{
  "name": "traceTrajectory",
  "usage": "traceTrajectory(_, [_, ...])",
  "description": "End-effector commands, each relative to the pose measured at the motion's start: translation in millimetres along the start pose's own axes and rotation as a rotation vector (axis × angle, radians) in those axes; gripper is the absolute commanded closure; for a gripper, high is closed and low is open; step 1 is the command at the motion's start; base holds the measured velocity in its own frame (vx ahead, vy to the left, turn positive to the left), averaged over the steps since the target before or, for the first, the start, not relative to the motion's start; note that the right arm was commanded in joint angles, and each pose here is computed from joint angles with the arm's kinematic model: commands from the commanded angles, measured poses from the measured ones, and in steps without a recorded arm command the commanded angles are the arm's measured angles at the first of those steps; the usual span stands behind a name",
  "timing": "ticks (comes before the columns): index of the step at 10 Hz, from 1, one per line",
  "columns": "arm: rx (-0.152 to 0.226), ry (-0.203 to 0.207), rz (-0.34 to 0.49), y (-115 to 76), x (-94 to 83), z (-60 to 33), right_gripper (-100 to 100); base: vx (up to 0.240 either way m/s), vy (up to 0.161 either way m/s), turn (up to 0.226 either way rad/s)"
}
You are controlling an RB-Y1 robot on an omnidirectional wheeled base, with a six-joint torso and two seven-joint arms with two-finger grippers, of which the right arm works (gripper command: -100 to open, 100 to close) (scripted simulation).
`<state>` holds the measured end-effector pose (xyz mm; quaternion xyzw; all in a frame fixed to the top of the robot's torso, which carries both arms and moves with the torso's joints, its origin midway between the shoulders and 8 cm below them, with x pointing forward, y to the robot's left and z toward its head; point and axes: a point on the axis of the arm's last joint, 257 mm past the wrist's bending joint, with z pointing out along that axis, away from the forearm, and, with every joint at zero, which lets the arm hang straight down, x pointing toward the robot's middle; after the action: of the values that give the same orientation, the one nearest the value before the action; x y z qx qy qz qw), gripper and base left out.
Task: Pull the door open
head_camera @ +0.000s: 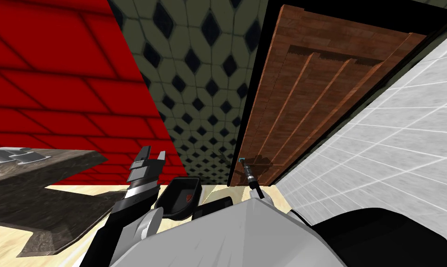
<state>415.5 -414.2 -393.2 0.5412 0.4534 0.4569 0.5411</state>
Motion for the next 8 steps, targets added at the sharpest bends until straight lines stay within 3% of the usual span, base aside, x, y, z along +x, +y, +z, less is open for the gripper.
traceTrajectory(1, [-0.003,0.002,0.002,0.8,1.3,0.4,100,0.0,0.0,0.0])
traceTrajectory(3, [-0.003,0.002,0.002,0.8,1.3,0.4,100,0.0,0.0,0.0])
traceTrajectory(4, [0.0,0.012,-0.001,-0.4,-4.3,-5.7,100,-0.115,-0.025,0.175])
traceTrajectory(8, [0.0,0.041,-0.003,0.2,-12.7,-17.5,100,-0.203,-0.024,0.131])
